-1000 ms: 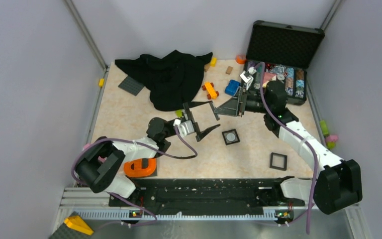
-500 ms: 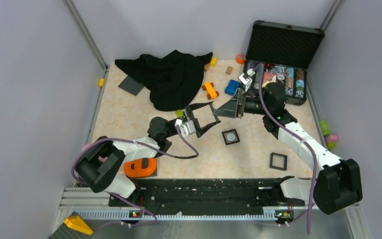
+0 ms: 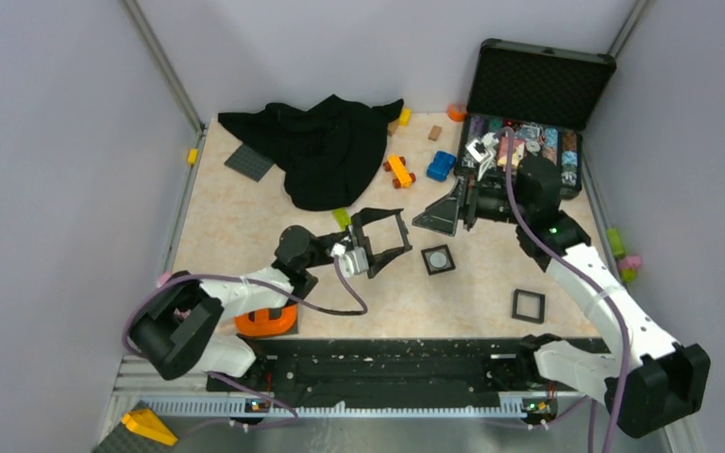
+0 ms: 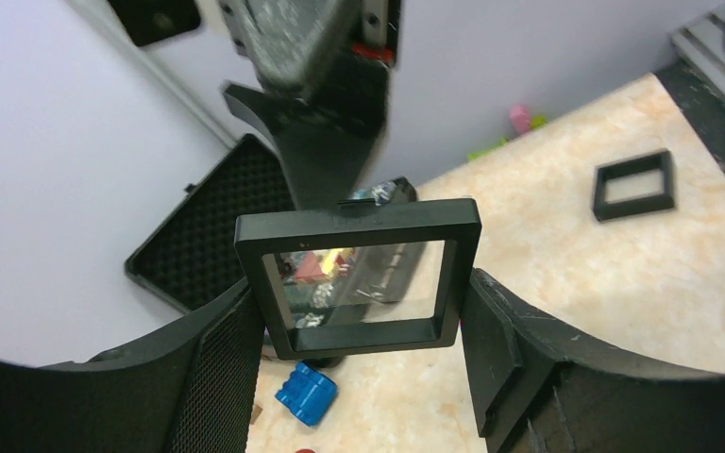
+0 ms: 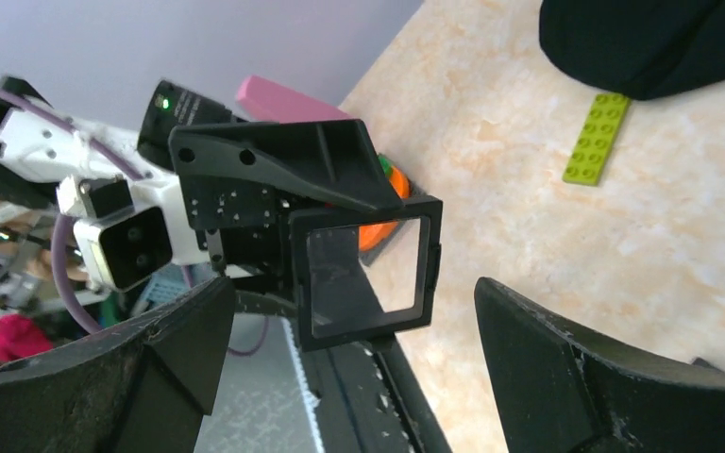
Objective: Remove the brooch from the garment
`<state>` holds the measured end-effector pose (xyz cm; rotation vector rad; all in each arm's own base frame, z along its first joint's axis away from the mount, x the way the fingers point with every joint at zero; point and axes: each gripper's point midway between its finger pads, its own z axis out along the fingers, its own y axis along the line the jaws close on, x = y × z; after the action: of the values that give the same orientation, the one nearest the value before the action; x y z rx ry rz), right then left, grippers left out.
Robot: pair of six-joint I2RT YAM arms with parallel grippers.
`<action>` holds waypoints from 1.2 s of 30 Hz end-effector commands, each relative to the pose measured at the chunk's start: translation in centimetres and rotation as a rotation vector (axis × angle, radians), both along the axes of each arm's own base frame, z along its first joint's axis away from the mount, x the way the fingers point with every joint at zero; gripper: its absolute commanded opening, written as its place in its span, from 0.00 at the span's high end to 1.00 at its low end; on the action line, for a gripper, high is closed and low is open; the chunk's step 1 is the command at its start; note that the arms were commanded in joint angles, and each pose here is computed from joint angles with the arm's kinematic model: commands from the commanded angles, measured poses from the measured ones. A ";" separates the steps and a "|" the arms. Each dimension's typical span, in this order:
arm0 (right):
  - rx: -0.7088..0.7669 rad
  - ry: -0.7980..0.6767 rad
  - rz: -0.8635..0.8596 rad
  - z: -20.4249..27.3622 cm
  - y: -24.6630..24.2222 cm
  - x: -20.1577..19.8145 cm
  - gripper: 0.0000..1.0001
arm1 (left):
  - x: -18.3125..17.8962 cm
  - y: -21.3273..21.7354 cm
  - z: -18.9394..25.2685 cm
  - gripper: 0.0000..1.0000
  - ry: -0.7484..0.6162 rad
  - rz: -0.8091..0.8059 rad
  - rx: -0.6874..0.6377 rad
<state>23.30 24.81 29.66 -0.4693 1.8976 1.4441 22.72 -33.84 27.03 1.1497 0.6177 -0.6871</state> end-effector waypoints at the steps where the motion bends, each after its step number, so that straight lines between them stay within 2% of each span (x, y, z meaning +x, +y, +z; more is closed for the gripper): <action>1: -0.099 -0.235 -0.009 2.2 -1.6 -1.5 0.01 | -2.0 -0.1 -1.5 0.52 -0.121 -0.091 0.190; 6: -0.202 -0.266 -0.034 2.1 -2.7 -1.9 0.01 | -2.3 0.6 -4.3 0.55 -0.135 -0.141 0.486; 10: -0.231 -0.241 -0.038 2.6 -2.9 -2.1 0.04 | -1.7 1.4 -4.7 0.53 -0.168 -0.124 0.608; 12: -0.239 -0.218 -0.034 2.9 -2.8 -2.1 0.10 | -1.3 1.6 -4.7 0.53 -0.186 -0.096 0.654; 19: -0.189 -0.141 -0.052 3.6 -1.4 -1.1 0.44 | -1.1 1.3 -4.2 0.50 -0.223 -0.073 0.698; 20: -0.179 -0.128 -0.050 3.5 -1.1 -1.1 0.45 | -1.1 1.2 -4.2 0.50 -0.224 -0.071 0.701; 22: -0.182 -0.102 -0.068 3.0 -0.6 -0.7 0.40 | -1.0 1.2 -4.6 0.50 -0.226 -0.068 0.720; 26: -0.223 -0.006 -0.133 1.6 -0.4 0.2 0.50 | -0.5 1.0 -4.9 0.51 -0.242 -0.044 0.768; 36: -0.323 0.097 -0.099 -1.4 1.3 -0.9 0.52 | -0.2 0.6 -5.4 0.52 -0.254 -0.039 0.776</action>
<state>22.34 25.67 26.87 -0.4707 2.2294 1.1370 22.05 -32.63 20.11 1.9551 0.7103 -0.3488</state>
